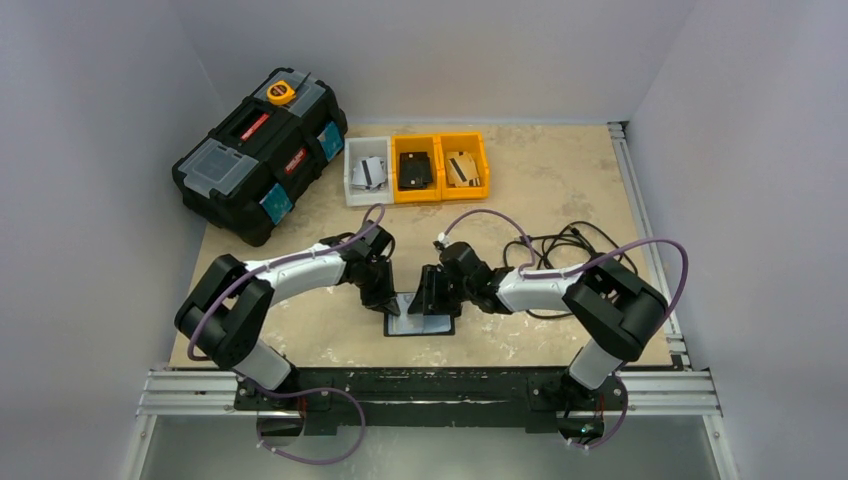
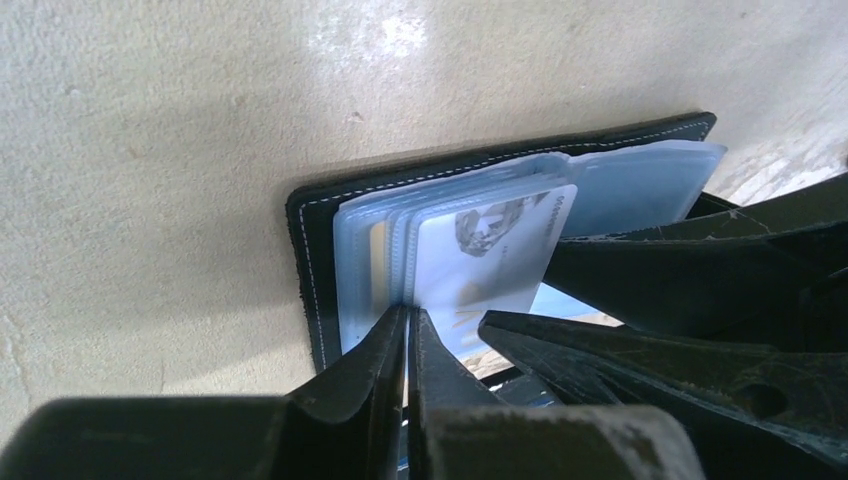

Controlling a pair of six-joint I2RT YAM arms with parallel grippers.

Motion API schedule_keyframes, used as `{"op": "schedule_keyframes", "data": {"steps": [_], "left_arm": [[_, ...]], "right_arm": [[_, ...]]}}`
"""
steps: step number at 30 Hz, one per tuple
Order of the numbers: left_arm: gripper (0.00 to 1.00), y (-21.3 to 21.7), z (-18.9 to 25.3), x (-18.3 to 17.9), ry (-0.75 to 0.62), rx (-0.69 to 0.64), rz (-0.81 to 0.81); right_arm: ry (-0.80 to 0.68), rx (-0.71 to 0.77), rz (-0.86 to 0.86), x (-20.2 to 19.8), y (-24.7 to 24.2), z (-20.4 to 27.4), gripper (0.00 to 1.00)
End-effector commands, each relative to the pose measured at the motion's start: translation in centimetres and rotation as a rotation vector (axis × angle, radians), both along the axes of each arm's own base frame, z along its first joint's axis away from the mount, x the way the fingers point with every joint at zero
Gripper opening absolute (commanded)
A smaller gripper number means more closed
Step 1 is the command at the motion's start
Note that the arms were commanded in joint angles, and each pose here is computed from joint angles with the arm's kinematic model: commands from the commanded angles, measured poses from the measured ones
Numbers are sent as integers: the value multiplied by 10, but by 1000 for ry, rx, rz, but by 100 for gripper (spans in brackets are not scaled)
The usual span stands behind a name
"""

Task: Take the credit cards out of the card holder
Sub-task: Remove the credit card from the card holder.

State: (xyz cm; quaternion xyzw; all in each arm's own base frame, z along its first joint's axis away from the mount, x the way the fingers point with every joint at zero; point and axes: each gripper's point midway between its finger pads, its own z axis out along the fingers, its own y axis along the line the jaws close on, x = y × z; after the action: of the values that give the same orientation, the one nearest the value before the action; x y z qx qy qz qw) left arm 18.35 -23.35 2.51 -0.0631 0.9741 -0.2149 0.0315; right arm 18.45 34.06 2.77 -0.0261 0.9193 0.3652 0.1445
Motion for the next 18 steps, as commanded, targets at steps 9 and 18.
{"op": "schedule_keyframes", "data": {"steps": [9, 18], "left_arm": [[0, 12, -33, -3, 40, 126, 87], [0, 16, -36, -5, 49, 142, 102]], "right_arm": [[13, 186, 11, -5, -1, 12, 33], [30, 293, -20, -2, -9, 21, 35]]}}
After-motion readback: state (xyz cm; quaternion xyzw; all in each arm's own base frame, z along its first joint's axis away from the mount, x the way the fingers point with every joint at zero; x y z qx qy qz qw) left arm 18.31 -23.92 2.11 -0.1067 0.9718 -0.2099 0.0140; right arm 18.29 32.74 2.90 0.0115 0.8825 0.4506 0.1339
